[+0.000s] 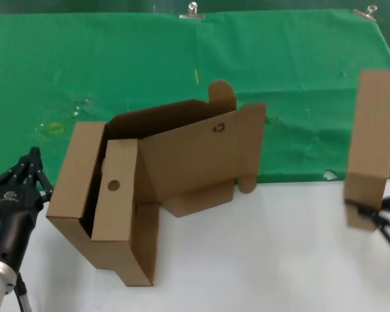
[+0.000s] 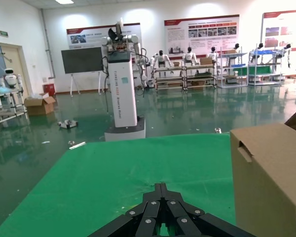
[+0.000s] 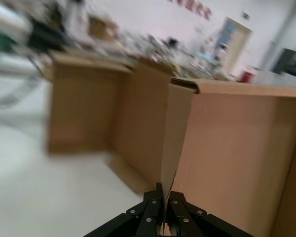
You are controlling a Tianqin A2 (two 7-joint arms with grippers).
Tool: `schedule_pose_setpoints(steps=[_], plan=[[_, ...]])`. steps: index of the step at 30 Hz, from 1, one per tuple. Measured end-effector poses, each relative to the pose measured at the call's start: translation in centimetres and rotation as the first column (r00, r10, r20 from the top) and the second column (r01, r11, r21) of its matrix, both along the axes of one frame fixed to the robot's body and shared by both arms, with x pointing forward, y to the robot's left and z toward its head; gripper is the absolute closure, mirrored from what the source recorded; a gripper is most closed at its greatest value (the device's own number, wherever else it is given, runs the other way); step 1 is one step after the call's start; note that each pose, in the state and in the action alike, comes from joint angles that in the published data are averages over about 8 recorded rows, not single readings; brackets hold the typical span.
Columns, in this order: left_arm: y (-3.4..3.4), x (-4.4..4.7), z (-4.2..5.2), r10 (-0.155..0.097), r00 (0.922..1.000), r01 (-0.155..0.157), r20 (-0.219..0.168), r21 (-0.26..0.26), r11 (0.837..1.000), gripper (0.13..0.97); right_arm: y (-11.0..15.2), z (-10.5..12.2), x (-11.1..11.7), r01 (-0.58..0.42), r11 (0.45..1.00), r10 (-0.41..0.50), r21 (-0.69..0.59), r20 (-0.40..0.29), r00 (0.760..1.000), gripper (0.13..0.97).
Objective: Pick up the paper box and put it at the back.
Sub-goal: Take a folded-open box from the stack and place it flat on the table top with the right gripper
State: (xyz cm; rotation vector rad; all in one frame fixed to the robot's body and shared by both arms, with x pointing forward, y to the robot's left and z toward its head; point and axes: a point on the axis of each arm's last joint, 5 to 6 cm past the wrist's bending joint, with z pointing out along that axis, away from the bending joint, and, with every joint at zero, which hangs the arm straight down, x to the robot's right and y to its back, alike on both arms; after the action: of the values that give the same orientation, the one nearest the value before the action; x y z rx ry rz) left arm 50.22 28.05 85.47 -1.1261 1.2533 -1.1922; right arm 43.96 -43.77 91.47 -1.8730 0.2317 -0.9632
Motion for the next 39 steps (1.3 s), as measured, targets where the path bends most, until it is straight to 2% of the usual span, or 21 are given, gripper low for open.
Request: schedule_pose_setpoints(steps=[3,7,13,18,28,39], plan=[[0.00,0.00,0.00,0.000,1.0000,0.000,0.000,0.000,1.000,0.954,-0.8,0.7,1.8,0.097,0.992,-0.095,-0.080,0.030,0.995,0.946],[0.00,0.00,0.00,0.000,1.0000,0.000,0.000,0.000,1.000,0.954,-1.0,0.9,5.0,0.163,0.963,-0.156,-0.213,0.050,0.987,0.946],[0.00,0.00,0.00,0.000,1.0000,0.000,0.000,0.000,1.000,0.954,-0.7,0.4,9.4,0.166,0.889,-0.173,-0.428,0.022,0.985,0.946],[0.00,0.00,0.00,0.000,1.0000,0.000,0.000,0.000,1.000,0.954,-0.5,0.3,12.0,0.159,0.821,-0.188,-0.548,0.004,0.982,0.947],[0.00,0.00,0.00,0.000,1.0000,0.000,0.000,0.000,1.000,0.954,0.7,0.4,15.2,0.145,0.736,-0.178,-0.661,0.018,0.984,0.947],[0.00,0.00,0.00,0.000,1.0000,0.000,0.000,0.000,1.000,0.954,3.5,0.3,18.0,0.117,0.716,-0.149,-0.688,0.013,0.989,0.947]])
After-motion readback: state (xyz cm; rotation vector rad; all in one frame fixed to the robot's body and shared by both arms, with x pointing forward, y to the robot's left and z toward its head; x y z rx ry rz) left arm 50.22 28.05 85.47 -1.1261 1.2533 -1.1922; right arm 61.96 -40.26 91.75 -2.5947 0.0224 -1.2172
